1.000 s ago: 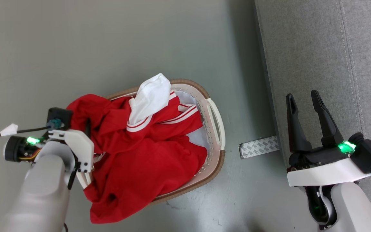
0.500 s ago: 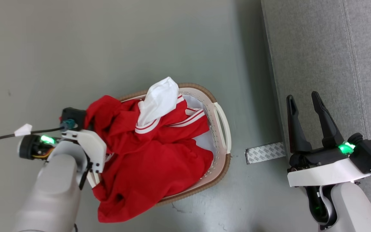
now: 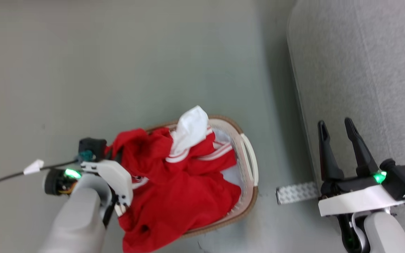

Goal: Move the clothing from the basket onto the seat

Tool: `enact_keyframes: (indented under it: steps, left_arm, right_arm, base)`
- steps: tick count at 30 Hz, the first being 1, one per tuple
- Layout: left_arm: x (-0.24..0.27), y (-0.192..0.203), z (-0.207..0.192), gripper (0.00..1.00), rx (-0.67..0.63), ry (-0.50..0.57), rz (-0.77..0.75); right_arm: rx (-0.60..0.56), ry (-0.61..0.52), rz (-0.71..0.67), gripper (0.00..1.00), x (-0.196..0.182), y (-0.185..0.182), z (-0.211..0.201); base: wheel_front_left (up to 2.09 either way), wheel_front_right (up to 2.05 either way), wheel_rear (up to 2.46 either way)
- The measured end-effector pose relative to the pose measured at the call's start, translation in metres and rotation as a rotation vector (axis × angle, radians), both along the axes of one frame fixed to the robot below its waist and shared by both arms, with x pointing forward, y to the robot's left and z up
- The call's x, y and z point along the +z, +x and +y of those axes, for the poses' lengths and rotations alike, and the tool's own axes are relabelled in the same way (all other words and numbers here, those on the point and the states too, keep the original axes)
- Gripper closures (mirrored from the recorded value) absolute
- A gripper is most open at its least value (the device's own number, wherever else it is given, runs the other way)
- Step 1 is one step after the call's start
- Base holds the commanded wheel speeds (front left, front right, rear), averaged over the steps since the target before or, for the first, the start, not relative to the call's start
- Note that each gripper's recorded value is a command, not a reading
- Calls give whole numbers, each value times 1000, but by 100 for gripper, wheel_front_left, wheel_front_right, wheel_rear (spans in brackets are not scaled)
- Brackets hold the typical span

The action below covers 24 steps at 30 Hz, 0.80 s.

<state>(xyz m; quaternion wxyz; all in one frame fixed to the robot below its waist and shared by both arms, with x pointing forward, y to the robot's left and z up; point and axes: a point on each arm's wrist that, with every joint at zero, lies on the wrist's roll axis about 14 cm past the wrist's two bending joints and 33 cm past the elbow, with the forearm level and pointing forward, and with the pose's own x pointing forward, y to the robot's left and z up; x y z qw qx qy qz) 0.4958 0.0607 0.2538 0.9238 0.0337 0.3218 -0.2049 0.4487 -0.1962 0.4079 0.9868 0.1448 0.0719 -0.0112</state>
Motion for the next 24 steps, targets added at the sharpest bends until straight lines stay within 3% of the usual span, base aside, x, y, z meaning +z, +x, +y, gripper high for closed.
enact_keyframes:
  steps: [13, 24]
  left_arm:
    - [121, -6, 1, 100, 88, -171, -256]
    - [226, -23, -2, 100, 87, -289, -479]
  right_arm:
    - [16, -4, -96, 0, 48, -33, 10]
    - [70, -10, -153, 0, 71, -53, 29]
  base:
    - [0, 0, 0]
    - [0, 0, 0]
